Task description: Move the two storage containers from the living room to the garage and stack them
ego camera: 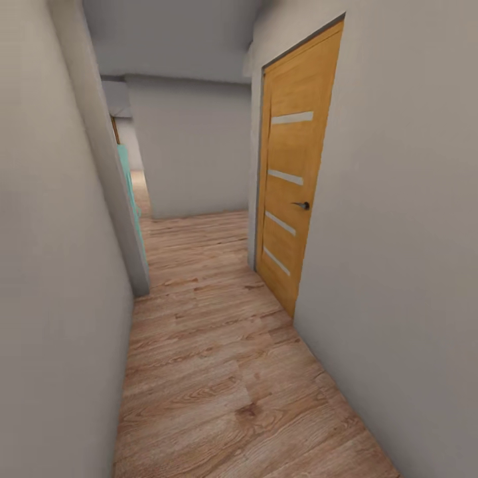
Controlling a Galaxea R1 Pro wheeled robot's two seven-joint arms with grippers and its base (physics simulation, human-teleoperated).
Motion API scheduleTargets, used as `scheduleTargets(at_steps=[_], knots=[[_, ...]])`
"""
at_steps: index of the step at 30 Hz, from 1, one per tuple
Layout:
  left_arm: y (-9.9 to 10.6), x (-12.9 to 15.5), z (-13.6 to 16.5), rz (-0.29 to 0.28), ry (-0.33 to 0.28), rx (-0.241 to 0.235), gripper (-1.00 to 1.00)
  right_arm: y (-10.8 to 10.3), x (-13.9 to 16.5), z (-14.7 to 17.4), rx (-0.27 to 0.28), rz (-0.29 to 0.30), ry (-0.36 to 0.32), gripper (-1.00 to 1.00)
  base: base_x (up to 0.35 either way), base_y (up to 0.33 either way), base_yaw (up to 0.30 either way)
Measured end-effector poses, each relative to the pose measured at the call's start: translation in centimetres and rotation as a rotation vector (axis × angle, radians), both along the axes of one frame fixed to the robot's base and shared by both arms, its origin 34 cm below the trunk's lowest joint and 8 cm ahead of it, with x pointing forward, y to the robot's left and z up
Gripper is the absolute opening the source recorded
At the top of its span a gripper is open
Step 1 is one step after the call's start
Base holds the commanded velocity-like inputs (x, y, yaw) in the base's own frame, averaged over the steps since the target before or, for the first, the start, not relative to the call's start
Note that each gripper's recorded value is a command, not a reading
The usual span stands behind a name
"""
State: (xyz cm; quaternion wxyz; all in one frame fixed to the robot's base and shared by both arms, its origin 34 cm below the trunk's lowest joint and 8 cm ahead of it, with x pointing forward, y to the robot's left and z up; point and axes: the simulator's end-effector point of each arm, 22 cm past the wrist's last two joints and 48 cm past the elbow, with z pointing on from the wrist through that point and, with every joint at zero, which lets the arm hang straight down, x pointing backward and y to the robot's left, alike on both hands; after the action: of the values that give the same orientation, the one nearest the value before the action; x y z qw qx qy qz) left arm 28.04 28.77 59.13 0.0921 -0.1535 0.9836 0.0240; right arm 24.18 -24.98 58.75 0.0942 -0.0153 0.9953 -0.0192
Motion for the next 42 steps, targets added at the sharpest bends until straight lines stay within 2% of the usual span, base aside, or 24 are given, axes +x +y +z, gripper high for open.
scheduleTargets(at_steps=[20,42], knots=[[-0.76,0.12,-0.02,0.004,-0.004,-0.018,1.0,-0.05,-0.16,-0.03,0.0,0.006,0.008,1.0,0.006,-0.001,0.002],[-0.68,-0.04,-0.02,0.014,-0.001,-0.019,1.0,0.1,-0.14,-0.01,0.001,0.001,0.006,1.0,0.298,-0.025,0.024]])
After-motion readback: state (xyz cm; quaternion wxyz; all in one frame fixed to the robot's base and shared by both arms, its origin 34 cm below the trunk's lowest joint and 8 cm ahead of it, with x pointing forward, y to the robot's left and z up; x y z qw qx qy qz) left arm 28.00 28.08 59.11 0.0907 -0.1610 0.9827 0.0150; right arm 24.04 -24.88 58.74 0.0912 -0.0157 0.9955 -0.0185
